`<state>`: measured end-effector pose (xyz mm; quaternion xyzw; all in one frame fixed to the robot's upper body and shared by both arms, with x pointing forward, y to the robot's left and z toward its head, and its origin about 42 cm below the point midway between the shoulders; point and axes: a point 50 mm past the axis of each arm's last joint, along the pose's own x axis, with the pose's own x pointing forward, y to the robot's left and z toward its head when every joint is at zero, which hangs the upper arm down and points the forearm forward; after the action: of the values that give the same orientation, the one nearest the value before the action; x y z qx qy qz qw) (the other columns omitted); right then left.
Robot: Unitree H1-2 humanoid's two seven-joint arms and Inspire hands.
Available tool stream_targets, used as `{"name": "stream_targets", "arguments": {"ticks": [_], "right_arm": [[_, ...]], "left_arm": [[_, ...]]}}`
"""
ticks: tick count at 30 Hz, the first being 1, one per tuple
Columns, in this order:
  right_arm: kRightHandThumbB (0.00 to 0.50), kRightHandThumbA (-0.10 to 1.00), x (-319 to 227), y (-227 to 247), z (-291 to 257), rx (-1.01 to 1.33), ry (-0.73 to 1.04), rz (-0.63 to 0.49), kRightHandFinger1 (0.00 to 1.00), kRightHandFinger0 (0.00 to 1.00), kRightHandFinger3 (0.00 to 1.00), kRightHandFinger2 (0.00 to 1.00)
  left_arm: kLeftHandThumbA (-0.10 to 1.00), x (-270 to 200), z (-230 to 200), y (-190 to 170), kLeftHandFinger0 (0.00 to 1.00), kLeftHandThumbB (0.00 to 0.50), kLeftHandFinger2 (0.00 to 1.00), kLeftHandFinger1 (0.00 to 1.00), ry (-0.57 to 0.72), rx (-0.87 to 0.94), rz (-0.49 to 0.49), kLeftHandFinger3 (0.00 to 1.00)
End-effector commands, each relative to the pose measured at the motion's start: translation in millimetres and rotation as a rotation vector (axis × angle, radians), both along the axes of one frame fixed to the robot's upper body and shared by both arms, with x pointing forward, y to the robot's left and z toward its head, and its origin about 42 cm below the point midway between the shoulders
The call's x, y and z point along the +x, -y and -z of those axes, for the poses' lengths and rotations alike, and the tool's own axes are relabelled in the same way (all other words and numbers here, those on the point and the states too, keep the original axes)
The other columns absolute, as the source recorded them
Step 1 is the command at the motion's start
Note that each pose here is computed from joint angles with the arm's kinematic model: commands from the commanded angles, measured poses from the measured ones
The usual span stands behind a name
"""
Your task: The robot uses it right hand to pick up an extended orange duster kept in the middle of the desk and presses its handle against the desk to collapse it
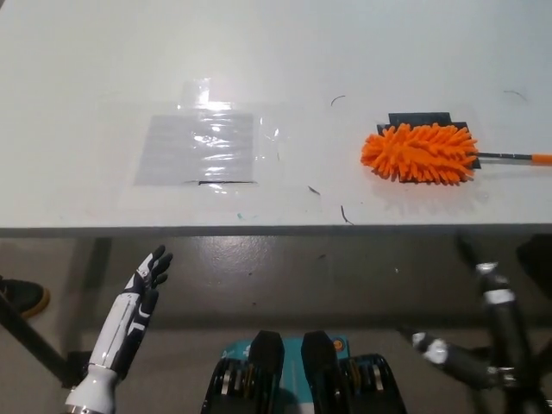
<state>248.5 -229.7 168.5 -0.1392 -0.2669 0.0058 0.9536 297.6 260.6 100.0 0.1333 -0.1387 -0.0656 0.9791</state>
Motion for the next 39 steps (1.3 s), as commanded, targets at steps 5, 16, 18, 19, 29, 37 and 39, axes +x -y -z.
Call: {"name": "stream_targets", "arguments": {"ticks": [5,16,18,19,29,37,39], "right_arm": [[0.296,1.00,35,26,-106,-0.202,0.266,0.054,1.00,1.00,1.00,1.00],[0.326,1.00,133,46,-199,-0.600,0.033,0.023,1.00,1.00,1.00,1.00],[0.283,1.00,152,44,-210,-0.675,-0.031,0.018,1.00,1.00,1.00,1.00],[0.275,1.00,164,44,-215,-0.721,-0.053,0.017,1.00,1.00,1.00,1.00],[0.328,1.00,252,37,-231,-0.956,-0.355,-0.031,1.00,1.00,1.00,1.00],[0.364,1.00,294,26,-221,-1.052,-0.484,-0.016,1.00,1.00,1.00,1.00],[0.360,1.00,307,21,-216,-1.084,-0.526,-0.003,1.00,1.00,1.00,1.00]], "left_arm": [[1.00,1,-8,2,1.00,0.212,1.00,1.00,0.090,-0.007,0.029,1.00],[1.00,1,-9,0,1.00,0.189,1.00,1.00,0.087,-0.008,0.027,1.00],[1.00,1,-8,0,1.00,0.184,1.00,1.00,0.087,-0.013,0.024,1.00],[1.00,1,-8,0,1.00,0.186,1.00,1.00,0.084,-0.014,0.022,1.00],[1.00,-1,-6,2,1.00,0.200,1.00,1.00,0.069,-0.012,0.026,1.00],[1.00,-8,0,3,1.00,0.180,1.00,1.00,0.058,-0.028,0.022,1.00],[1.00,-10,0,2,1.00,0.177,1.00,1.00,0.060,-0.029,0.020,1.00]]}}
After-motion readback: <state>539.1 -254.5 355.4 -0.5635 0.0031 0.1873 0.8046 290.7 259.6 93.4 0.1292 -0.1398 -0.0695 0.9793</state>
